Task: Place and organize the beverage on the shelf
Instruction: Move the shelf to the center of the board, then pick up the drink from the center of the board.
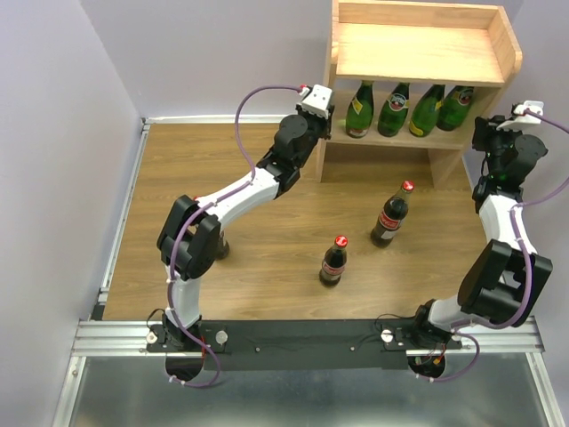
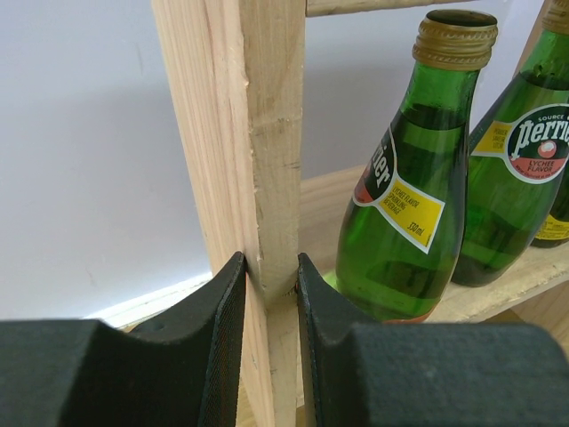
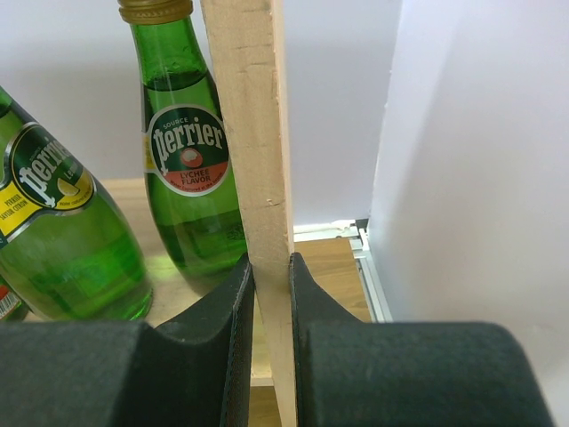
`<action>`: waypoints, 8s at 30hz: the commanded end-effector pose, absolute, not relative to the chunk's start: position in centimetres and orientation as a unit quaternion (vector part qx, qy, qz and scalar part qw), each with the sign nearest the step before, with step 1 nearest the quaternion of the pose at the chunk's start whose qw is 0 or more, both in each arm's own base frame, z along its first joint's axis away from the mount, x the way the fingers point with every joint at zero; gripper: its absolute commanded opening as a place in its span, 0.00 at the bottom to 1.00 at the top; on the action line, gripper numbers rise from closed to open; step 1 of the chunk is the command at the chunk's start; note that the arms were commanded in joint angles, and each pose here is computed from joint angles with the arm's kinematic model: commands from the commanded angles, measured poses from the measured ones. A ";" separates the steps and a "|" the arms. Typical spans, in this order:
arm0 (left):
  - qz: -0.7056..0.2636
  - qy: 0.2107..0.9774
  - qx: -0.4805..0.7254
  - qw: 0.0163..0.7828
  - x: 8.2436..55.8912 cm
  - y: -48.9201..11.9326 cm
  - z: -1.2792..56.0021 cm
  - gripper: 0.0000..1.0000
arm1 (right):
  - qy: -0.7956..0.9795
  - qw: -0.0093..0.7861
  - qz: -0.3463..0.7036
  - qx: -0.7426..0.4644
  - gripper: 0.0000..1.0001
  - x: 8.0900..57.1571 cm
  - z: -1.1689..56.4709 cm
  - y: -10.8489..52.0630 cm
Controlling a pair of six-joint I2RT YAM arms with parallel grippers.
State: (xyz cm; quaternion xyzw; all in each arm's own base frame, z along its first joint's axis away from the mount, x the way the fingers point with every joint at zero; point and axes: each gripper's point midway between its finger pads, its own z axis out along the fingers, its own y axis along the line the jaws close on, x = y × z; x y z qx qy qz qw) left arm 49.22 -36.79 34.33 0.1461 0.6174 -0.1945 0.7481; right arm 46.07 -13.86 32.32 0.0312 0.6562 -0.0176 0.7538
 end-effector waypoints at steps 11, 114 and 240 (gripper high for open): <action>-0.242 0.573 0.136 0.771 45.1 -36.9 39.5 0.03 | 0.647 0.761 0.016 0.028 0.01 44.3 33.7 -11.6; -0.397 0.505 0.347 0.684 25.8 -32.4 40.5 0.99 | 0.724 0.510 0.331 -0.326 0.67 28.8 26.2 8.1; -0.411 0.326 0.334 0.783 28.8 -44.8 56.6 0.00 | 0.566 0.807 0.103 -0.131 0.99 30.8 63.7 3.4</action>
